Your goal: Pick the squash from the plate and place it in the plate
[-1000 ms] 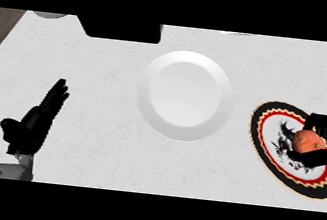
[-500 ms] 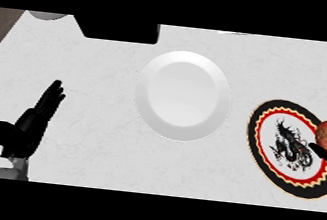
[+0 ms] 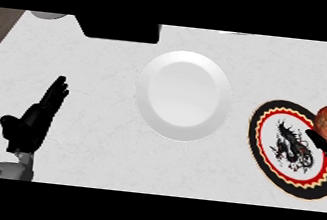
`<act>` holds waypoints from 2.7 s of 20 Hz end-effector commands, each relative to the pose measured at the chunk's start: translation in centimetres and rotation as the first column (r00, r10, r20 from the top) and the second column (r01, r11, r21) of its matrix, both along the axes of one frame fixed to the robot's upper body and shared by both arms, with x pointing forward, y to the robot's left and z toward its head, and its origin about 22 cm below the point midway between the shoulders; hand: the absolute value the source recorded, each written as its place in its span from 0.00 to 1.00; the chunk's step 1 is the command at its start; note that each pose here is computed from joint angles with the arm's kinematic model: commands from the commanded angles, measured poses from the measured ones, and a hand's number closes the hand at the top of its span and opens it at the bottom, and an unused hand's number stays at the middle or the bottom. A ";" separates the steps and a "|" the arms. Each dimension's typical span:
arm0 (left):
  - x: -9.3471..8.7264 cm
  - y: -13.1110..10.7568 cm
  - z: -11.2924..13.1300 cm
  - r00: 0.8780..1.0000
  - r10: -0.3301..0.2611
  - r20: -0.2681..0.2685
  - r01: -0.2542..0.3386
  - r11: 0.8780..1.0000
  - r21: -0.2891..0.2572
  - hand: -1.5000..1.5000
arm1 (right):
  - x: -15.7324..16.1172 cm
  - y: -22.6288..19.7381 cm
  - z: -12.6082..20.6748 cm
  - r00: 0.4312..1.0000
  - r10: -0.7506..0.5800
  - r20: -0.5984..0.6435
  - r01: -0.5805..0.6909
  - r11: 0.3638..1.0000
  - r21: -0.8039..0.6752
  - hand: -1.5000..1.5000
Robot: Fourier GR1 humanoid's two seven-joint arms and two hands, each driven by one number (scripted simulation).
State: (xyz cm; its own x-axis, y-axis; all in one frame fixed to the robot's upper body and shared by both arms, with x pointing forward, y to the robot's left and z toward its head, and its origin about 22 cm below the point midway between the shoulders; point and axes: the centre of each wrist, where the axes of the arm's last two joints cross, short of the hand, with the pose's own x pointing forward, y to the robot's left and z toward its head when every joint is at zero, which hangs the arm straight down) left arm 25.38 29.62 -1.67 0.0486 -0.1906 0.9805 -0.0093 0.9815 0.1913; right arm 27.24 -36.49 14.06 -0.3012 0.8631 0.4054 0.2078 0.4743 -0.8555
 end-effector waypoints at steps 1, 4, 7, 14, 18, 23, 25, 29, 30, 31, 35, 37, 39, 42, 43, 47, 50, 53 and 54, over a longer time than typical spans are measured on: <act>-1.2 -0.6 -1.3 1.000 -0.017 0.004 0.017 1.000 0.002 0.50 | 1.4 2.1 2.5 0.999 0.039 0.009 -0.040 0.998 0.046 1.00; 0.3 1.1 0.2 1.000 -0.020 0.018 0.020 1.000 0.004 0.50 | 2.8 5.2 2.9 0.999 0.032 0.000 -0.032 0.999 0.019 1.00; -0.7 0.6 -1.6 1.000 -0.003 0.006 0.003 1.000 0.001 0.50 | 2.3 9.2 3.1 0.997 0.067 -0.024 -0.067 0.998 0.008 1.00; -0.3 0.3 -1.1 1.000 -0.030 0.004 0.030 1.000 0.009 0.50 | 5.9 17.3 1.6 0.985 0.149 -0.093 -0.145 0.988 0.047 1.00; 0.9 1.1 1.3 1.000 -0.026 -0.007 0.026 1.000 0.000 0.50 | 7.0 20.0 0.0 0.975 0.197 -0.101 -0.191 0.979 0.064 1.00; 0.8 -1.0 -0.2 1.000 -0.021 0.004 0.021 1.000 -0.011 0.50 | 8.8 25.0 -3.0 0.972 0.196 -0.132 -0.188 0.980 0.069 1.00; 0.7 -0.4 -1.9 1.000 -0.007 0.013 0.007 1.000 0.002 0.50 | 9.2 25.8 -2.9 0.970 0.194 -0.143 -0.182 0.979 0.094 1.00; -0.2 -1.4 -0.9 0.999 -0.039 0.005 0.039 0.999 -0.012 0.50 | 10.0 25.8 -5.5 0.981 0.073 -0.182 -0.017 0.956 0.291 1.00; 0.6 -0.3 -1.4 1.000 -0.031 -0.001 0.031 1.000 -0.004 0.50 | 10.1 26.8 -5.1 0.979 0.078 -0.190 -0.023 0.961 0.275 0.00; 1.7 -0.8 -0.6 1.000 -0.013 -0.010 0.013 1.000 0.007 0.50 | 9.6 26.7 -6.7 0.979 0.049 -0.197 0.002 0.968 0.253 0.00; -0.1 0.4 -0.2 0.999 -0.035 -0.013 0.036 0.999 0.018 0.50 | 12.5 27.3 -6.3 0.963 0.049 -0.265 0.024 0.964 0.264 0.00; 0.3 1.2 -0.6 1.000 -0.030 0.003 0.030 1.000 -0.001 0.50 | 12.7 27.4 -7.1 0.956 0.038 -0.291 0.055 0.951 0.303 0.00; 1.3 0.2 0.8 1.000 -0.017 -0.003 0.017 1.000 -0.003 0.50 | 13.1 26.5 -6.7 0.965 0.052 -0.258 0.054 0.921 0.386 0.00; 1.0 -0.6 0.5 1.000 -0.027 0.012 0.027 1.000 -0.013 0.50 | 13.5 25.6 -6.3 0.981 0.029 -0.190 0.080 0.839 0.539 0.00; 0.9 -0.8 0.0 1.000 -0.024 0.010 0.024 1.000 -0.004 0.50 | 13.4 25.0 -5.9 0.986 0.030 -0.163 0.072 0.811 0.581 0.00; -0.5 1.7 -1.1 1.000 0.010 -0.015 -0.010 1.000 0.010 0.50 | 12.5 21.1 -7.0 0.986 0.059 -0.159 0.073 0.700 0.711 0.00; -0.4 0.2 -2.3 1.000 -0.009 -0.014 0.009 1.000 -0.002 0.50 | 12.7 15.7 -7.4 0.987 0.077 -0.139 0.061 0.624 0.779 0.00; 1.5 2.2 1.0 1.000 0.003 -0.002 -0.003 1.000 0.002 0.50 | 10.9 13.3 -9.8 0.984 0.100 -0.148 0.057 0.608 0.792 0.00; 0.3 0.2 -0.9 1.000 0.002 0.015 -0.002 1.000 0.003 0.50 | 13.1 10.7 -7.7 0.987 0.090 -0.132 0.052 0.600 0.798 0.00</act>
